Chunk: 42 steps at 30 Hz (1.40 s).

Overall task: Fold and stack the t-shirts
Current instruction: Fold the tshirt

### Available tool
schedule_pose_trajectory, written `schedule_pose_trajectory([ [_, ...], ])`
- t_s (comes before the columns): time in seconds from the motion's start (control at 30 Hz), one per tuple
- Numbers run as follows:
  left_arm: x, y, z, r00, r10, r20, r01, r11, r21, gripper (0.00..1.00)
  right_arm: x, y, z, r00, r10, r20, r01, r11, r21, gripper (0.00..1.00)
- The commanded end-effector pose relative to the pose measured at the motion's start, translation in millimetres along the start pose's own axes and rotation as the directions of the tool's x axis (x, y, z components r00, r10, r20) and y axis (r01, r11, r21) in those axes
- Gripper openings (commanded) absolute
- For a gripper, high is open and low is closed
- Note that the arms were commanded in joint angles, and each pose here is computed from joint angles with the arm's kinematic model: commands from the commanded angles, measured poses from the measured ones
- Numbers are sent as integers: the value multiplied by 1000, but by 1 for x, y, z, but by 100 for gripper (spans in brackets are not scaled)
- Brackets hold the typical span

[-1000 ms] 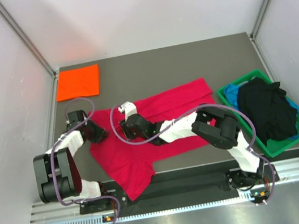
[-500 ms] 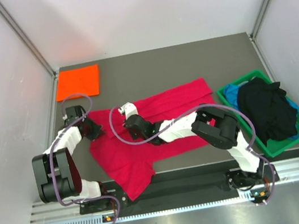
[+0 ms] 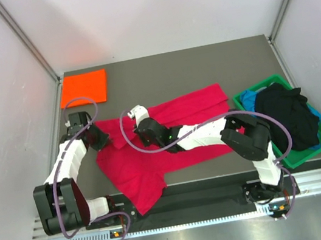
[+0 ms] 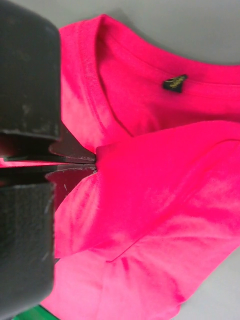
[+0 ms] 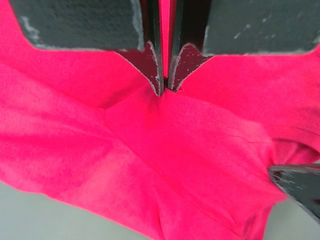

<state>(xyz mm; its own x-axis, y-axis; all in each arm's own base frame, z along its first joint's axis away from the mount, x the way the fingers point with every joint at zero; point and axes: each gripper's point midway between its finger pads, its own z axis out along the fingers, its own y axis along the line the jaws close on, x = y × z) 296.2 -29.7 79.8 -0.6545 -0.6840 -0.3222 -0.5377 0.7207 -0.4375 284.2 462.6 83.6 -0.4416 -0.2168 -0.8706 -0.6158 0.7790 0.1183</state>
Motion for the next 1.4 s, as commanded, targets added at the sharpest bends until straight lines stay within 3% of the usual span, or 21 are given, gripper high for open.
schedule_pose_trajectory([
  [0.0,13,0,-12,1000,-17,-7,17,1000,8,0,-17,4,-15,1000,-9,29,10,999,-38,1],
  [0.4,51,8,-6,1000,-19,-19,18,999,-39,0,-1,-3,-18,1000,-12,-2,12,998,-59,1],
  [0.7,60,2,-10,999,-34,13,35,999,-33,0,-1,-7,-18,1000,-3,3,3,999,-53,1],
  [0.9,57,17,-11,998,-36,42,41,991,-126,0,-4,-6,-21,1000,4,10,-3,998,-59,1],
  [1.37,71,15,-12,988,-125,86,132,987,-88,0,0,-12,-24,1000,0,3,1,999,-53,1],
])
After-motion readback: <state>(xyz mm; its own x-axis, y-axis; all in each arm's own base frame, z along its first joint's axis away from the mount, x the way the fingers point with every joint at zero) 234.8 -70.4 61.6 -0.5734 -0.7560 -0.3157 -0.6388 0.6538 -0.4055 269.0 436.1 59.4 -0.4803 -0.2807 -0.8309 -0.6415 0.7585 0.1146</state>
